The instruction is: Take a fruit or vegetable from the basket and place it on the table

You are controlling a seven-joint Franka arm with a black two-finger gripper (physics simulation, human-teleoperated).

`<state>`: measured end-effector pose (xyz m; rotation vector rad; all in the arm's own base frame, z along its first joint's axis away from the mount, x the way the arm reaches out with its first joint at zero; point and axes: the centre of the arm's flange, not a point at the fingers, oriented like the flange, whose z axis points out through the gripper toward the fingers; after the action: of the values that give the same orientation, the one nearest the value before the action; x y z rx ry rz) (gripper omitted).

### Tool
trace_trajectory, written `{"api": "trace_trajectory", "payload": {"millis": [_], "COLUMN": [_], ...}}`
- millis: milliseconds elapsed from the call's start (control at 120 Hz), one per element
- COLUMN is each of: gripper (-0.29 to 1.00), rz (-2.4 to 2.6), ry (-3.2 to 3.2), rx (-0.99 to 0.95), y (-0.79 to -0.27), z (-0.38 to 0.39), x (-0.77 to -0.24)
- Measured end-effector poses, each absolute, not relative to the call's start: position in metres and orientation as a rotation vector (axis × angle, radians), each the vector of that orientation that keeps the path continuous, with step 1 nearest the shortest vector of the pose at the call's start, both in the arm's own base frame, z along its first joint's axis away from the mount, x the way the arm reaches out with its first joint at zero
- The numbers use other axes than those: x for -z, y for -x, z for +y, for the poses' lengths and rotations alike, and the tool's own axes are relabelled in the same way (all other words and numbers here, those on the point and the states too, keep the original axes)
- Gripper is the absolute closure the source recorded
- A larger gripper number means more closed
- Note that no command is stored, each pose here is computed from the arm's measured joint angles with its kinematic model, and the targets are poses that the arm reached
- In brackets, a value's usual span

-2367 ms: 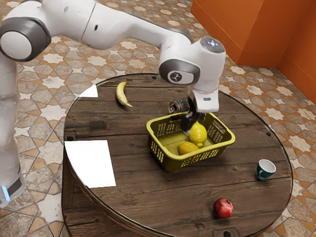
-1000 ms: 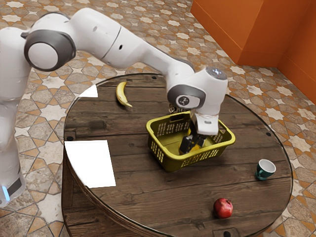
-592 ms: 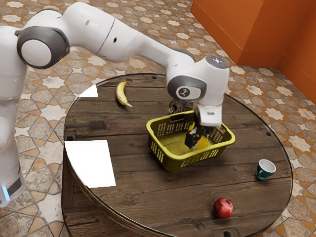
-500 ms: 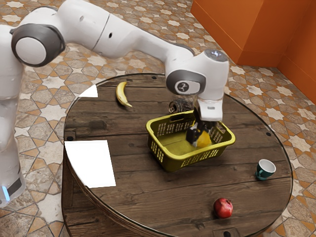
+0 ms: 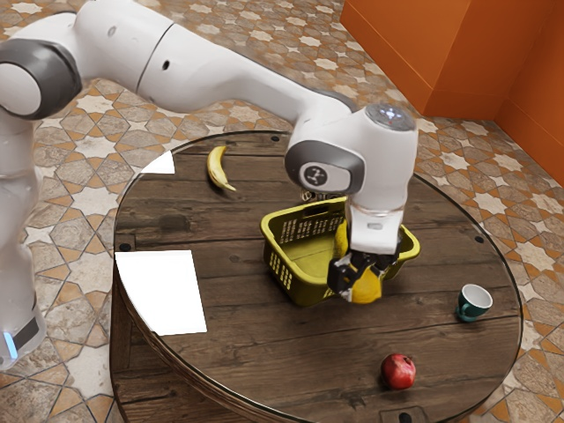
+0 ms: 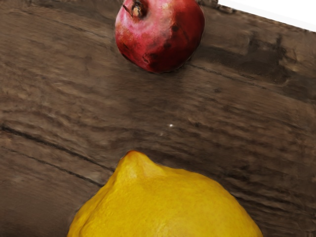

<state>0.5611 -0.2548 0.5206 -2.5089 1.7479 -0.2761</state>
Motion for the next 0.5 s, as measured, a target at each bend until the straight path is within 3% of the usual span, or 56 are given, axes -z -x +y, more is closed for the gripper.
{"api": "trace_trajectory", "payload": {"millis": [250,358,500], "gripper": [0.41,0.19,0.07], "rz": [1.820,1.826,1.830], "ry": [2.474,2.478,2.482], "rx": [0.278,0.265,0.244], "y": [-0.542,-0.537,-0.535], "z": [-0.289,-0.290,-0.289], "x": [-0.521,-0.523,-0.524]}}
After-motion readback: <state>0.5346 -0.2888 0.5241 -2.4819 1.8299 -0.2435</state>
